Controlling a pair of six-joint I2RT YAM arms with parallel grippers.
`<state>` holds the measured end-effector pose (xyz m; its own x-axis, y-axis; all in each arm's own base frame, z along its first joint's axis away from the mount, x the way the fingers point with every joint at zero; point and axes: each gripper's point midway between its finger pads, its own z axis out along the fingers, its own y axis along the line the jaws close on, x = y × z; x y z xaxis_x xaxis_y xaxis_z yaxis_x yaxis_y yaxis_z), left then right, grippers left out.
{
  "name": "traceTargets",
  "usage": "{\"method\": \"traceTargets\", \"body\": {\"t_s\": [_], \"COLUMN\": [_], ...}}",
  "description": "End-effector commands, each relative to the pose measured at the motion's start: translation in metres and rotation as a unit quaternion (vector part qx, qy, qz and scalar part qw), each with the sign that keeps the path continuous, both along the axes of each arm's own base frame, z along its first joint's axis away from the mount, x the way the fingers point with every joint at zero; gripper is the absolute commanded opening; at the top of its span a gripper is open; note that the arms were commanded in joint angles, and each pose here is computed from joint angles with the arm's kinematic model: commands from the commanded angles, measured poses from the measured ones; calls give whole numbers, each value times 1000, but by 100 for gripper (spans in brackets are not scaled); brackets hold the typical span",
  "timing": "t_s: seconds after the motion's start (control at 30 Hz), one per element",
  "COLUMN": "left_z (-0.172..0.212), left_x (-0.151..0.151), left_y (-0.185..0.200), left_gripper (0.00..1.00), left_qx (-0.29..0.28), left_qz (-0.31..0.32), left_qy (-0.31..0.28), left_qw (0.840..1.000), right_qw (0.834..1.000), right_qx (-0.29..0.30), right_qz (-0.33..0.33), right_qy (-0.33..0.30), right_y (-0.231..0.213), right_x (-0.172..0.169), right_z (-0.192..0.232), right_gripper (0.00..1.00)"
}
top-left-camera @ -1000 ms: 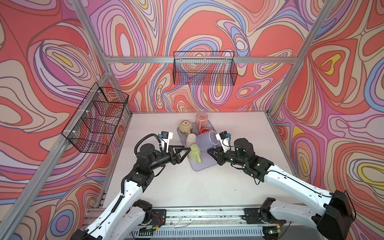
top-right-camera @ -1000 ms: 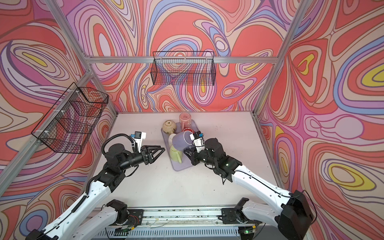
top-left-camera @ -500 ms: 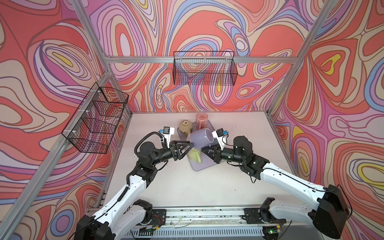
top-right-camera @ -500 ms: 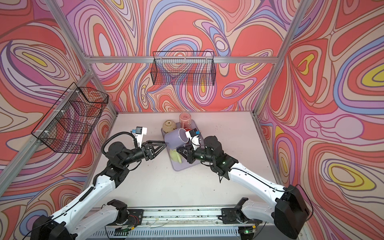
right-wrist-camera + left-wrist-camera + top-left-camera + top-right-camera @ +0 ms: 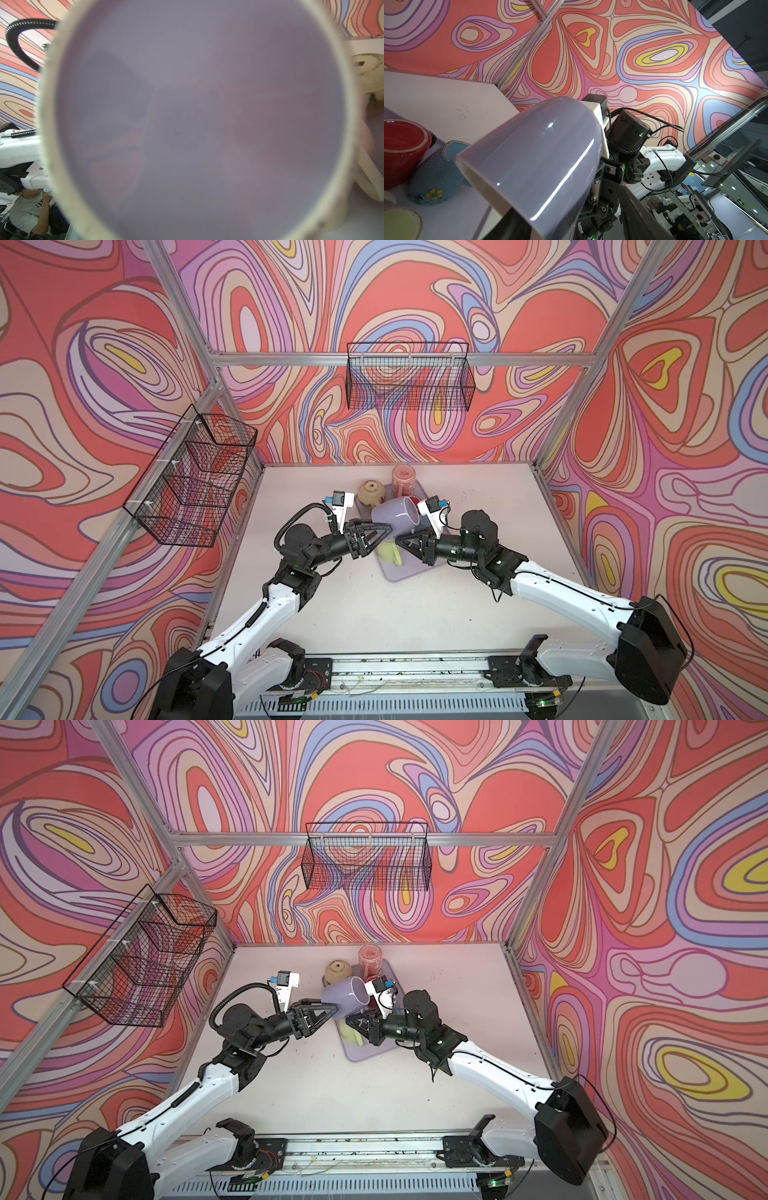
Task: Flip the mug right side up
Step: 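Grasp the lavender mug body with the left gripper while the right gripper holds it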
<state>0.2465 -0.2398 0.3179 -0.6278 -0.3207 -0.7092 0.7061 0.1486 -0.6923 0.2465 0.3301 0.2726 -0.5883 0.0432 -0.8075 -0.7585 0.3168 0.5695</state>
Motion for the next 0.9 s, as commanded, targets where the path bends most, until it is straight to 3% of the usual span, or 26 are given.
{"method": "traceTargets", "body": {"t_s": [0.0,0.17,0.47,0.87], "left_z": [9,9,8,-12], "left_x": [-5,-3,-1,6], "left_y": [-4,-7,-7,-1], "left_gripper": [62,58,40,8], "left_qx": [-16,-18,-21,-27], "left_qz": [-13,-16,-9,23], "left_qy": [-19,-22,-27,-12], "left_qw": [1000,999,999,999], "right_qw": [996,996,996,997], "right_qx": [56,63,66,64], "right_qz": [18,24,22,24], "right_qy": [-62,-53,-50,-32], "right_y": [5,8,8,8], "right_x": [-2,0,0,-5], "right_z": [43,39,34,21], "right_gripper": [8,8,8,10]}}
